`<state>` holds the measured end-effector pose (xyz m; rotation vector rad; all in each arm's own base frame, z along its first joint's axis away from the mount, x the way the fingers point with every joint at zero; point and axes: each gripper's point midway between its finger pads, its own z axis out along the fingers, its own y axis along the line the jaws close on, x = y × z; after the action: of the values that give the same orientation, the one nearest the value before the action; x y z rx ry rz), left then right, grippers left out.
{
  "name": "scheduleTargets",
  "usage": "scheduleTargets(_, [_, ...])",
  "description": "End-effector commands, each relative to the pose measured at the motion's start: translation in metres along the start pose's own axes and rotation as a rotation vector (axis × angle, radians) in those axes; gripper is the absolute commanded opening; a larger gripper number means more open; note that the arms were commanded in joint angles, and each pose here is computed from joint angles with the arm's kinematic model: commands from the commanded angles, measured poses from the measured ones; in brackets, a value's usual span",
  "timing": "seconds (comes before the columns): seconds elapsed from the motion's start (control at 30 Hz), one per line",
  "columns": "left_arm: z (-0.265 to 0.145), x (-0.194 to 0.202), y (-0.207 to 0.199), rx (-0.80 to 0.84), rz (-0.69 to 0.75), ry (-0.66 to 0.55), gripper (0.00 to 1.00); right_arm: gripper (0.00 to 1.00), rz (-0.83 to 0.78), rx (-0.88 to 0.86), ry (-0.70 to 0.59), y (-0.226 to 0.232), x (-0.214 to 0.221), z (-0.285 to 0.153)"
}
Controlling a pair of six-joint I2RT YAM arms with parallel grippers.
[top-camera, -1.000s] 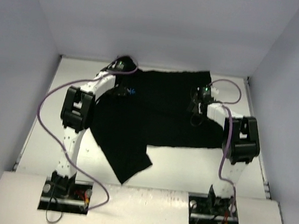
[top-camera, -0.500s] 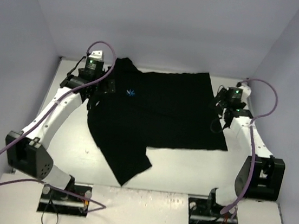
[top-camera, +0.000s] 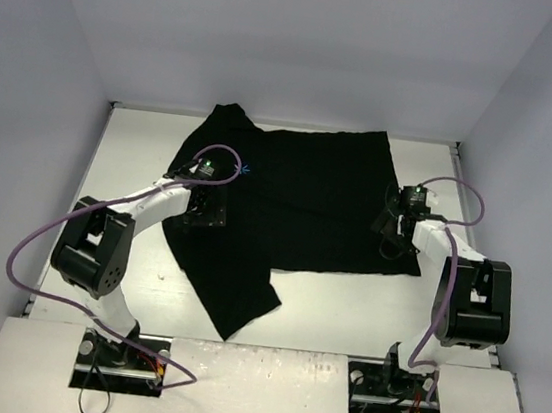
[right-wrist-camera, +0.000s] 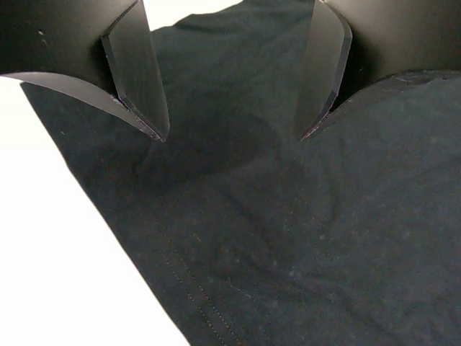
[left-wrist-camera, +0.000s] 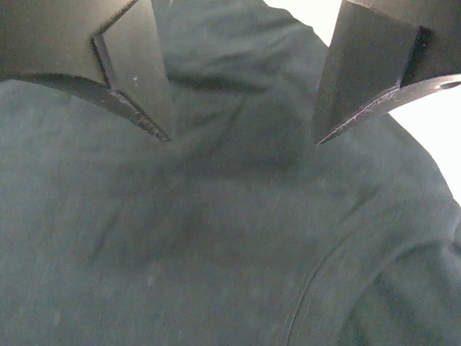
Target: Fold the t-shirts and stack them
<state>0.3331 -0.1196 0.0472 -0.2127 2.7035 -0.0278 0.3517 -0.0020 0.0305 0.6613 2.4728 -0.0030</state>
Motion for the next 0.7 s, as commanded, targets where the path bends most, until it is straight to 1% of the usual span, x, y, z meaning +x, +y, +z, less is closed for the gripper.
scheduleTargets(0.0, [0.010,-0.049,-0.003,0.001,-0.046,-0.095,0.71,0.66,-0.018,-0.025,-0.012,0.009,0.000,0.016])
scheduleTargets(0.17, [0.041,-0.046,0.015,-0.060,-0.038,-0.027,0.71,0.66,-0.026,-0.023,0.008,0.012,0.007,0.031])
scheduleTargets(0.23, [0.053,-0.051,0.021,-0.078,-0.040,-0.005,0.71,0.66,-0.029,-0.022,0.018,0.015,0.007,0.037])
scheduleTargets(0.33, [0.062,-0.061,0.027,-0.090,-0.035,0.005,0.71,0.66,-0.041,-0.020,0.021,0.020,0.006,0.043])
scheduleTargets(0.43, [0.068,-0.091,0.036,-0.085,-0.059,-0.017,0.71,0.66,-0.046,-0.047,-0.008,0.036,-0.008,0.040])
scheduleTargets(0.5, [0.064,-0.110,0.040,-0.061,-0.079,-0.043,0.71,0.66,-0.046,-0.057,-0.032,0.043,-0.019,0.032])
scheduleTargets(0.57, [0.050,-0.125,0.043,-0.037,-0.097,-0.074,0.72,0.66,-0.038,-0.058,-0.067,0.045,-0.033,0.020])
scheduleTargets(0.67, [0.008,-0.138,0.037,0.021,-0.097,-0.140,0.76,0.67,-0.022,-0.049,-0.133,0.038,-0.056,-0.010])
